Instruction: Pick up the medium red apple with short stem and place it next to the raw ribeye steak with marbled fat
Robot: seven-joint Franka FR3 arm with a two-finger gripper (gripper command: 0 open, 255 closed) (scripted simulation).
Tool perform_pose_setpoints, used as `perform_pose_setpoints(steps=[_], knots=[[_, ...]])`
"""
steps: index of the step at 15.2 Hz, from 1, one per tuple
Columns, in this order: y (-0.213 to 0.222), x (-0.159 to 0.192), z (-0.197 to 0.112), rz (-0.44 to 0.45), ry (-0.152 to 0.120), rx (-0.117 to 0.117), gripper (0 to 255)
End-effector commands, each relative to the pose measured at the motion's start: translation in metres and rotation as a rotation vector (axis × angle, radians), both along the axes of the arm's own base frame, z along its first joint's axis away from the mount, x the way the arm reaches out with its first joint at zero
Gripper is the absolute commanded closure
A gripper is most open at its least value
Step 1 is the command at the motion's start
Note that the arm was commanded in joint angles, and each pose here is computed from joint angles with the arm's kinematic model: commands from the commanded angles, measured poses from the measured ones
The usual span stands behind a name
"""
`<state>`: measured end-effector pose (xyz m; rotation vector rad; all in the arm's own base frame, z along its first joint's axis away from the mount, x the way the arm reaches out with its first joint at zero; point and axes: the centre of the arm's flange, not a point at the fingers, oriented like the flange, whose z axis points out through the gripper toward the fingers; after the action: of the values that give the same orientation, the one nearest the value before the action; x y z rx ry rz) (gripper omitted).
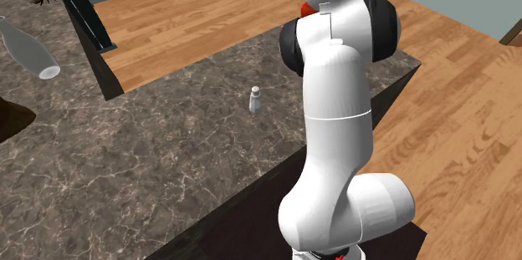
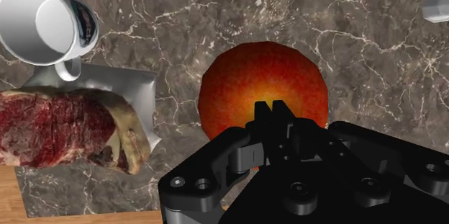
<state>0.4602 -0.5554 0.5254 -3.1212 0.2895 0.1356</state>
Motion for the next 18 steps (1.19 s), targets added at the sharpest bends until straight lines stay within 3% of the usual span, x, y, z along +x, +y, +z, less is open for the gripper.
perform_pose_setpoints(steps=[1,18], knots=[[-0.001,0.001,-0.011,0.0,-0.001,-0.001,255],[-0.001,0.001,-0.101,0.0,-0.001,-0.001,255]])
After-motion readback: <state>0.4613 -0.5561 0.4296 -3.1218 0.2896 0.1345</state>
